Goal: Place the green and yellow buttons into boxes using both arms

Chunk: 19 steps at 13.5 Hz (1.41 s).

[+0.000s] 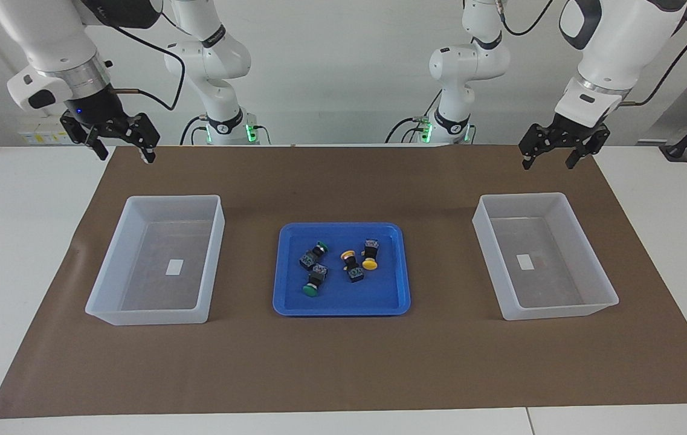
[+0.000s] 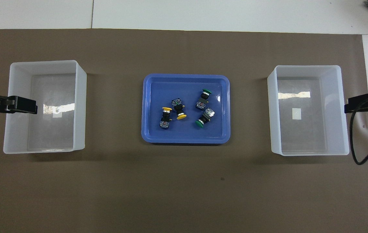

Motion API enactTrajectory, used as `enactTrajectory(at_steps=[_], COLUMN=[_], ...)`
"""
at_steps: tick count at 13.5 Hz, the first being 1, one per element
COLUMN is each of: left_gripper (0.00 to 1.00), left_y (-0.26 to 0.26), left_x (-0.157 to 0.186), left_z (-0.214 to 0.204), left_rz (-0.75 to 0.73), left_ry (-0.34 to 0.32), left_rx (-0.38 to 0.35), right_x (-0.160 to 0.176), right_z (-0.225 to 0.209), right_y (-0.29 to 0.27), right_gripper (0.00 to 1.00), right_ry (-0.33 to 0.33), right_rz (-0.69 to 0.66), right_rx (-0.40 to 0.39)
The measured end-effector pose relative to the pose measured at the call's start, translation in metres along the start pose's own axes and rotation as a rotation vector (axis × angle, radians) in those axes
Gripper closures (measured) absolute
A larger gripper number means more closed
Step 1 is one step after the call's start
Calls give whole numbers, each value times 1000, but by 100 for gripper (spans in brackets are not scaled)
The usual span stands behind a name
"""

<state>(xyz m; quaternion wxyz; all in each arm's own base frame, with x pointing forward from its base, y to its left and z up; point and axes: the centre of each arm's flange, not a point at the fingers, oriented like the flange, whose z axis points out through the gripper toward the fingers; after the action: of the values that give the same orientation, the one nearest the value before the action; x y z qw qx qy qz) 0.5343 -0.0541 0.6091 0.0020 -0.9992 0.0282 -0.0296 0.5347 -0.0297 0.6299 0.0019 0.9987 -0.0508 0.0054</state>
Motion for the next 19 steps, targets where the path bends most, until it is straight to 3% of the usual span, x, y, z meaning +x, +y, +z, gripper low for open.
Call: enactTrajectory(at_steps=[5, 9, 14, 19], left_gripper=[0, 0, 0, 0], left_y=[99, 155, 184, 224], left_x=[0, 6, 17, -3], left_z=[42, 100, 137, 169], left_rz=[-112, -188, -237, -271], left_ry=[43, 20, 51, 67], left_rx=[-25, -38, -66, -91], right_x=[0, 0, -1, -3], right_z=[1, 2, 7, 8], right_y=[0, 0, 0, 2], right_gripper=[0, 0, 0, 0], right_ry=[-2, -4, -15, -18], right_rz=[0, 0, 0, 3], right_rx=[0, 0, -1, 0])
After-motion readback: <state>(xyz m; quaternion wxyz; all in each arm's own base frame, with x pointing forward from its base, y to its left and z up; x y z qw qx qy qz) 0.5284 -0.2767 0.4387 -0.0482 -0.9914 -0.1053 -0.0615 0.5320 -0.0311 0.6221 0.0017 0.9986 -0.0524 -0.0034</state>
